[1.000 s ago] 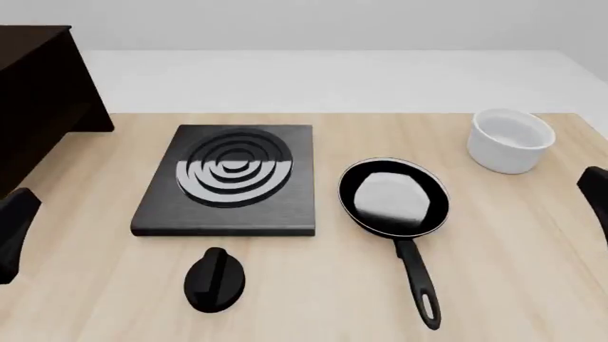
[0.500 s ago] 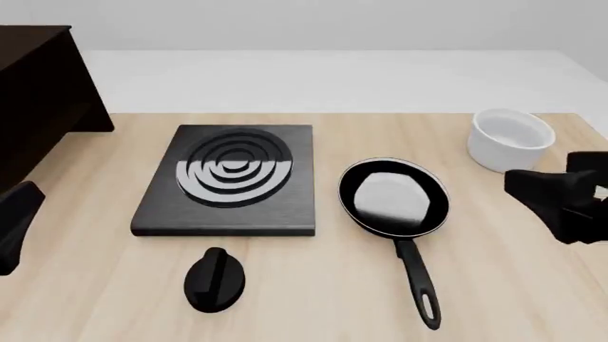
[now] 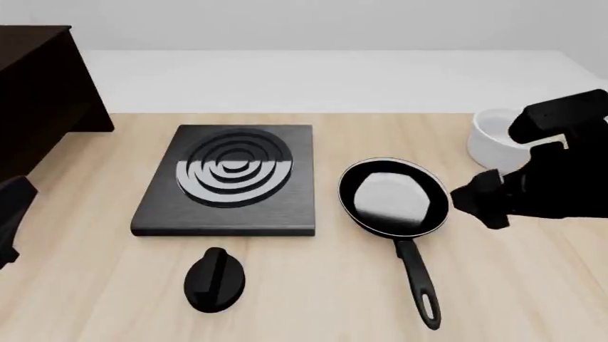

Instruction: Put the frying pan on the cabinet shelf.

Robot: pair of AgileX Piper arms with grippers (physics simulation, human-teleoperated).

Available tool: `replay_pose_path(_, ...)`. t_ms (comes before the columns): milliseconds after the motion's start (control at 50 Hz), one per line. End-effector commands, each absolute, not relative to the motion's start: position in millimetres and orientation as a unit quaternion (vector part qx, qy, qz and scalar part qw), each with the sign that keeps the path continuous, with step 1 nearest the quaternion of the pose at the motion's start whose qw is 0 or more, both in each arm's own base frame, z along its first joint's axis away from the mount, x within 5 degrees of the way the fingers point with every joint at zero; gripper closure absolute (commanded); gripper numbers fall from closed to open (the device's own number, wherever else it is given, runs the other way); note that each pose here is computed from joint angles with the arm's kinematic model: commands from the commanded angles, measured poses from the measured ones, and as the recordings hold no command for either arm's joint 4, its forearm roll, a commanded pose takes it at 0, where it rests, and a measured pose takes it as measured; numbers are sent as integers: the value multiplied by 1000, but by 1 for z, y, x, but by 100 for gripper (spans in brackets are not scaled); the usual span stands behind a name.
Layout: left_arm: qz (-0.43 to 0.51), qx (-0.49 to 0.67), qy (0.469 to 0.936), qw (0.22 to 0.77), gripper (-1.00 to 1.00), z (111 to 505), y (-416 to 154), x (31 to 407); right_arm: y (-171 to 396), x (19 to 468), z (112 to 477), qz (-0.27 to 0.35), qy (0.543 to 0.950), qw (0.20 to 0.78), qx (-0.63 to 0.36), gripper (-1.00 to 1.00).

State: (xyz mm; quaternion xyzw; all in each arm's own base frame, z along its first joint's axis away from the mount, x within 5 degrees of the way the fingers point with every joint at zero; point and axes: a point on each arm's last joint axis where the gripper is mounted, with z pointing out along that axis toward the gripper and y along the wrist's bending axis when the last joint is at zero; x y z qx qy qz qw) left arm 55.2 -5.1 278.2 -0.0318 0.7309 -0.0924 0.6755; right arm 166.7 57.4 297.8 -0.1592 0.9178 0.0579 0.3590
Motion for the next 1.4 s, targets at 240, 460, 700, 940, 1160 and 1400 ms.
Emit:
replay_pose_path(240,-89,-30,734,672,-100,278,-5,56,78,195,268,59,939,291,-172,-100)
replay_pose_path(460,-93,-32,737,669,-100,277,-5,57,84,202,248,57,942,276,-179,-100)
replay_pose_path(700,-95,-32,738,667,-100,275,-6,58,90,203,226,57,946,258,-190,-100)
replay_pose_path(940,-95,-31,739,667,-100,276,-6,57,96,199,206,60,948,242,-198,-100)
replay_pose_path(1160,-97,-27,738,667,-100,280,-6,56,100,196,187,62,951,227,-201,-100)
replay_pose_path(1400,-97,-26,739,666,-100,277,-6,59,101,190,172,62,954,214,-200,-100)
